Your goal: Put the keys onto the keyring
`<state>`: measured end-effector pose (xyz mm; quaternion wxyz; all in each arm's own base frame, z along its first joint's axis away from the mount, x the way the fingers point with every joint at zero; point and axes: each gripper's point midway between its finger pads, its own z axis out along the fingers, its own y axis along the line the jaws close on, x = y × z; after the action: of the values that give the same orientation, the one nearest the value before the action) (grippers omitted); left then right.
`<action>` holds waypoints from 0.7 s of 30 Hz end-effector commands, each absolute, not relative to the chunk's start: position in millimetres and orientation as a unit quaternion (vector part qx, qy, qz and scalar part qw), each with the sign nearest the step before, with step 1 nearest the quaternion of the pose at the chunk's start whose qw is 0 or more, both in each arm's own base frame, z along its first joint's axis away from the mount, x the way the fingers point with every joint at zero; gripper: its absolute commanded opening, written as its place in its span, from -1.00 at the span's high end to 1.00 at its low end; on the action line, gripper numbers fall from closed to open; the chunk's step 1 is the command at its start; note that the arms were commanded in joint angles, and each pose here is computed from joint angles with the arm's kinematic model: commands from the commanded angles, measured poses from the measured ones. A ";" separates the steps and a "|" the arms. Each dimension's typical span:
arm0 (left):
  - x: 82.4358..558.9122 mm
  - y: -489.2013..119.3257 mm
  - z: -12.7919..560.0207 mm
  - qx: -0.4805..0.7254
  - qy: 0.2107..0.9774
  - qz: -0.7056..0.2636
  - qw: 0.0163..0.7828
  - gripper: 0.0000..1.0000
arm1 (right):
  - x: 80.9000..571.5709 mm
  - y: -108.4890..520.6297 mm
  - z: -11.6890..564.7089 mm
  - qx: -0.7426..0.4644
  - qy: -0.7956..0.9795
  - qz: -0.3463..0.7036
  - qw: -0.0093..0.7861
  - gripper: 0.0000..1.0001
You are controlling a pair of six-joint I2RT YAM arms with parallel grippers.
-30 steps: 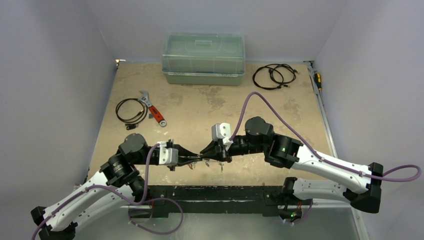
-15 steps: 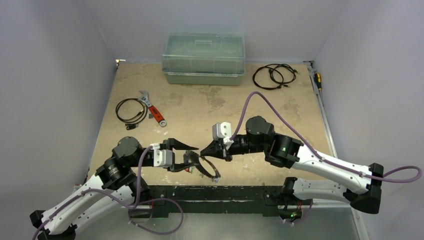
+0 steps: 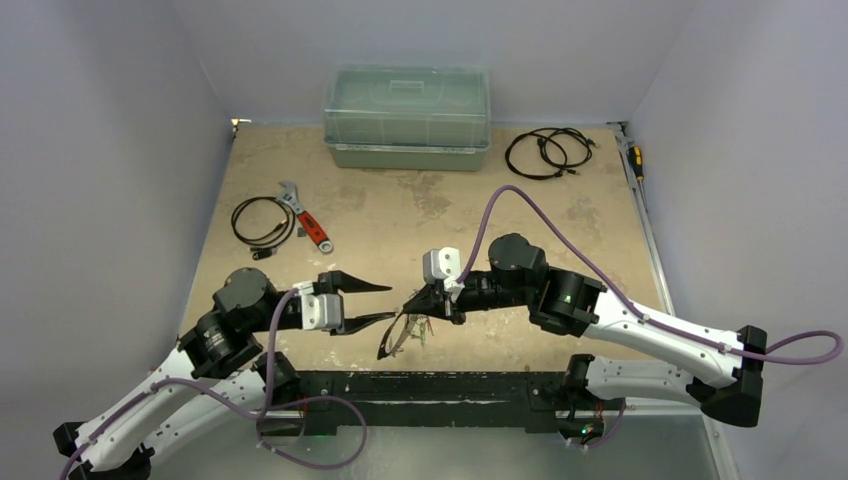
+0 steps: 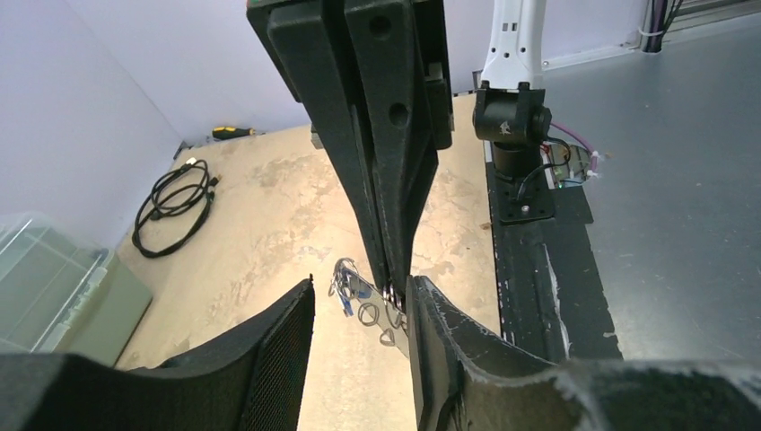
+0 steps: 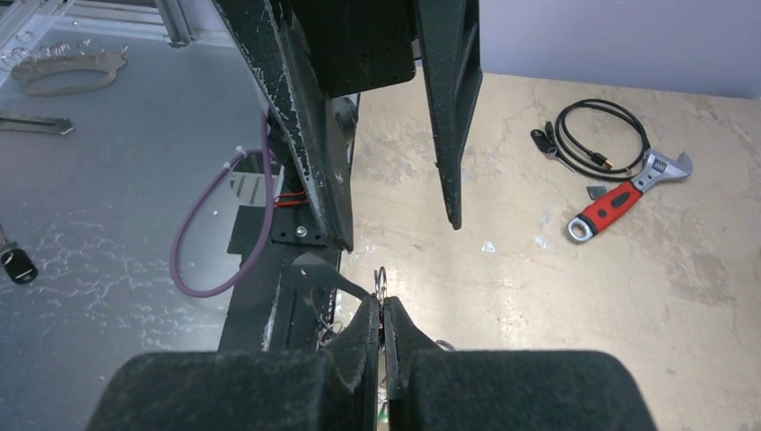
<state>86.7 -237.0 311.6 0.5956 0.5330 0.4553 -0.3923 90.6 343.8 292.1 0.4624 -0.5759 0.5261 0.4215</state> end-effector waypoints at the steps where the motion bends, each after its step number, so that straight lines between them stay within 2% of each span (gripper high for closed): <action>1: 92.9 -239.2 323.2 0.546 0.451 -0.372 0.600 0.19 | 93.4 343.1 326.2 -0.566 0.496 0.422 0.505 1.00; 7: 93.4 -250.2 314.4 0.569 0.464 -0.382 0.561 0.37 | 94.6 340.9 329.6 -0.562 0.494 0.419 0.514 1.00; 18: 82.7 -257.4 305.2 0.579 0.474 -0.418 0.515 0.38 | 97.7 340.3 326.2 -0.561 0.499 0.412 0.516 1.00; 21: 83.3 -256.8 301.1 0.579 0.484 -0.416 0.507 0.30 | 99.4 339.9 327.2 -0.558 0.500 0.409 0.520 1.00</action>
<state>89.9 -257.2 291.8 0.5172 0.5770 0.4864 -0.4036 93.7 339.5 287.0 0.4613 -0.5766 0.5370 0.4078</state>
